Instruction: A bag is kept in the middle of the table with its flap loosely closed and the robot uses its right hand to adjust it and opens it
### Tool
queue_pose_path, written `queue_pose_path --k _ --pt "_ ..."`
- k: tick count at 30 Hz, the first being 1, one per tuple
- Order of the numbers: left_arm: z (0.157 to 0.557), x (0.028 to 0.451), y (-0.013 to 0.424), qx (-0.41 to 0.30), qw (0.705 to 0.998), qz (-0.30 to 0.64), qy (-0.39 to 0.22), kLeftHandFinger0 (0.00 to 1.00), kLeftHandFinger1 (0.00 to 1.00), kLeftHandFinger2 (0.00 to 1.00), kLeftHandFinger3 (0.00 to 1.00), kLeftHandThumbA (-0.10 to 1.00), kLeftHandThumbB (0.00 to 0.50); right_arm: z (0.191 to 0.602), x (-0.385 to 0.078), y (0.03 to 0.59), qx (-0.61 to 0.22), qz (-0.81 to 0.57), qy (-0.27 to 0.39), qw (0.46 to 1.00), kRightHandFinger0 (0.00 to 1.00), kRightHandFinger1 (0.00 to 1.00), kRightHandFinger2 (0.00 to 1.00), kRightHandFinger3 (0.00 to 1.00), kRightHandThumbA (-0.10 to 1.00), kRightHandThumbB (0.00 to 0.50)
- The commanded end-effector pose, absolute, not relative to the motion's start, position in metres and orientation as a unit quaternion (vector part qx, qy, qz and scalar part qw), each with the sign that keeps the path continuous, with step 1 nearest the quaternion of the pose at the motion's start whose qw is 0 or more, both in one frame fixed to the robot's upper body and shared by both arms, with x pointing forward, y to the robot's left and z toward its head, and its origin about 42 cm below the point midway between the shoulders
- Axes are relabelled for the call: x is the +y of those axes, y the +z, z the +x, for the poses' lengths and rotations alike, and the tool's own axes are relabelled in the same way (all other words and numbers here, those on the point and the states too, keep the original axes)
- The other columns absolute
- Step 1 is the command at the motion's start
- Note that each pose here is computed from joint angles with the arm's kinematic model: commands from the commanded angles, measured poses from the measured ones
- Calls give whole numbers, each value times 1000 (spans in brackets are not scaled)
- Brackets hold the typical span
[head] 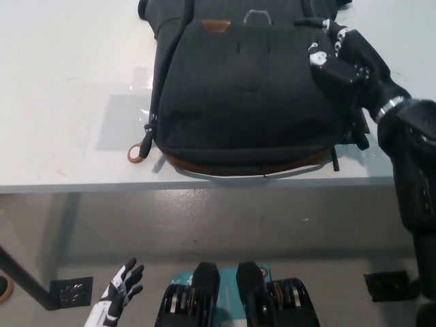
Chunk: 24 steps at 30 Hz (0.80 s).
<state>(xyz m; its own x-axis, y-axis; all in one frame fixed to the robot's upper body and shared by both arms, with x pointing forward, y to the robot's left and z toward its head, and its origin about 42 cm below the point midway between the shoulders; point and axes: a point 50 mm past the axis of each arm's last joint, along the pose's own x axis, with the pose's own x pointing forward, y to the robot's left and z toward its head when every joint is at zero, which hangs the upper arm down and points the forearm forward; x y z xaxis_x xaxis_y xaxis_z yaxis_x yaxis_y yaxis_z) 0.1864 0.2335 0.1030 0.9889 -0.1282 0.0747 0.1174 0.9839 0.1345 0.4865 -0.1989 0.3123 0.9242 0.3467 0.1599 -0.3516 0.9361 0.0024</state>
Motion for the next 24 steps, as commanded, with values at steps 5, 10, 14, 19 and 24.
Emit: queue_pose_path --k 5,10,14,19,24 --pt "212 237 126 -92 992 67 -58 1000 1000 1000 1000 1000 15 417 -192 367 -228 -21 167 959 2 373 617 661 -100 95" --pt "211 235 123 -87 991 77 -58 1000 1000 1000 1000 1000 6 385 -193 366 -250 -8 182 951 0 330 531 610 -100 114" --pt "213 237 120 -84 991 83 -57 1000 1000 1000 1000 1000 23 364 -195 358 -266 -21 184 946 0 264 466 586 -100 112" --pt "208 240 116 -77 992 78 -59 1000 1000 1000 1000 1000 12 337 -191 330 -279 -98 179 938 28 394 655 746 -100 130" --pt "212 240 116 -80 991 88 -63 1000 1000 1000 1000 1000 39 321 -184 298 -256 -125 178 942 123 493 757 785 -100 138"
